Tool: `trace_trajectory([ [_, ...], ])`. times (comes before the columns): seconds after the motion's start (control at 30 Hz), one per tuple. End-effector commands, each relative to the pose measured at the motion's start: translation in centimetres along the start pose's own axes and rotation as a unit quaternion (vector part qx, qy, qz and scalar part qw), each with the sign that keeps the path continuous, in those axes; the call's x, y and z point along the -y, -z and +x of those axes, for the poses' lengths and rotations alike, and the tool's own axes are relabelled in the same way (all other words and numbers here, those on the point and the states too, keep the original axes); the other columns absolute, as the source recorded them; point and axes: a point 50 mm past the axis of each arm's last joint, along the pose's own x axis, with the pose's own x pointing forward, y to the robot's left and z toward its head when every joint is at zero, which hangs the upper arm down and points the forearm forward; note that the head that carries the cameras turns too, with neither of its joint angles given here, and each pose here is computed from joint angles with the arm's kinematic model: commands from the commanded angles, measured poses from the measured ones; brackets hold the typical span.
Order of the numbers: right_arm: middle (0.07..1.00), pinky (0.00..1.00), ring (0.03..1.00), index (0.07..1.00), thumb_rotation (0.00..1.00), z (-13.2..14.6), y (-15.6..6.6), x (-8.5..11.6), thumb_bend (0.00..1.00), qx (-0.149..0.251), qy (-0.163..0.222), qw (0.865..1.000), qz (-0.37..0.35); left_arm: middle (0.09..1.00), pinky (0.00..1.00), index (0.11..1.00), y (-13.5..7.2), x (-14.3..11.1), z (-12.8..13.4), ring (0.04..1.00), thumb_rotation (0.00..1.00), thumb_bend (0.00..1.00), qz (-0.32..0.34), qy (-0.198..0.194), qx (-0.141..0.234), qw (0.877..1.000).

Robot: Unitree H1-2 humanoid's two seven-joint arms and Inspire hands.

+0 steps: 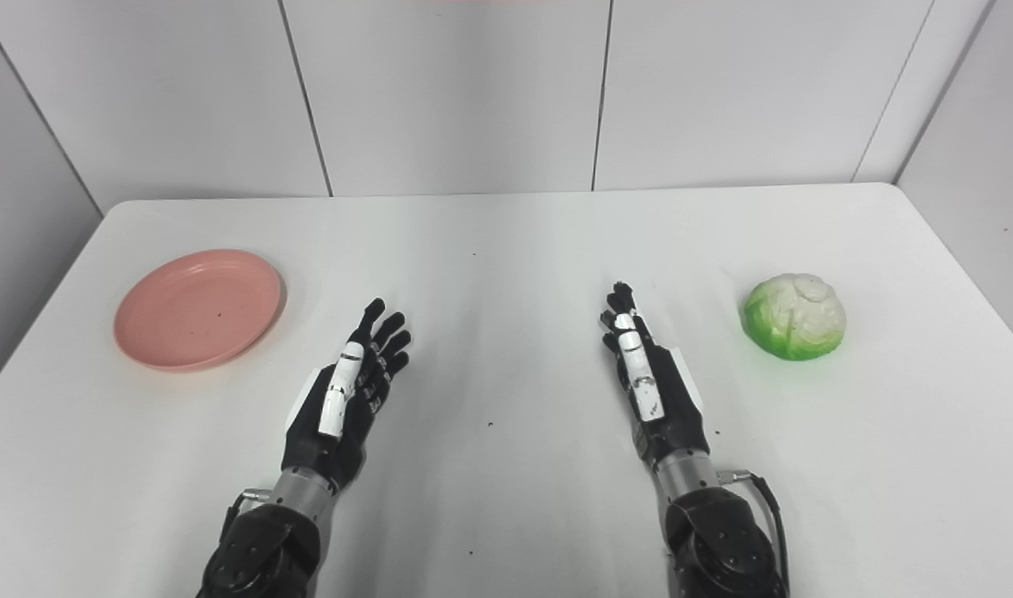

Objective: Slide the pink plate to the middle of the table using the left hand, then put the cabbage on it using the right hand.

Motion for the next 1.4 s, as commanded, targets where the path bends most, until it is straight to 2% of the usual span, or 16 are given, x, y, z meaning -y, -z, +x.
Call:
trace_trajectory([
  [0.0,0.988,0.99,0.972,0.998,1.0,-0.5,0.5,0.1,0.38,0.015,0.0,1.0,0.004,0.964,0.97,0.981,1.1,0.2,-0.7,0.956,1.0,0.43,0.005,0.007,-0.009,1.0],
  [0.27,0.991,1.0,0.977,1.0,1.0,-0.9,1.1,0.0,0.42,0.018,-0.007,1.0,0.003,0.957,0.98,0.973,2.1,0.1,-1.5,0.96,1.0,0.42,-0.004,0.009,-0.002,1.0],
  [0.5,0.989,0.99,0.971,1.0,1.0,-0.8,0.7,-0.2,0.43,0.029,-0.007,1.0,0.001,0.958,0.99,0.974,2.6,0.0,-1.5,0.961,1.0,0.41,0.0,0.008,0.0,1.0],
  [0.87,0.986,0.99,0.969,0.997,1.0,-0.8,0.0,-0.3,0.42,0.036,-0.008,0.999,0.0,0.958,0.98,0.976,2.2,0.2,-1.4,0.959,1.0,0.44,0.004,0.006,0.004,1.0],
  [1.37,0.987,0.99,0.973,0.997,1.0,-0.9,0.6,1.4,0.4,0.034,-0.008,0.999,-0.001,0.96,0.99,0.976,3.5,1.4,-0.6,0.96,1.0,0.43,0.002,0.006,-0.009,1.0],
])
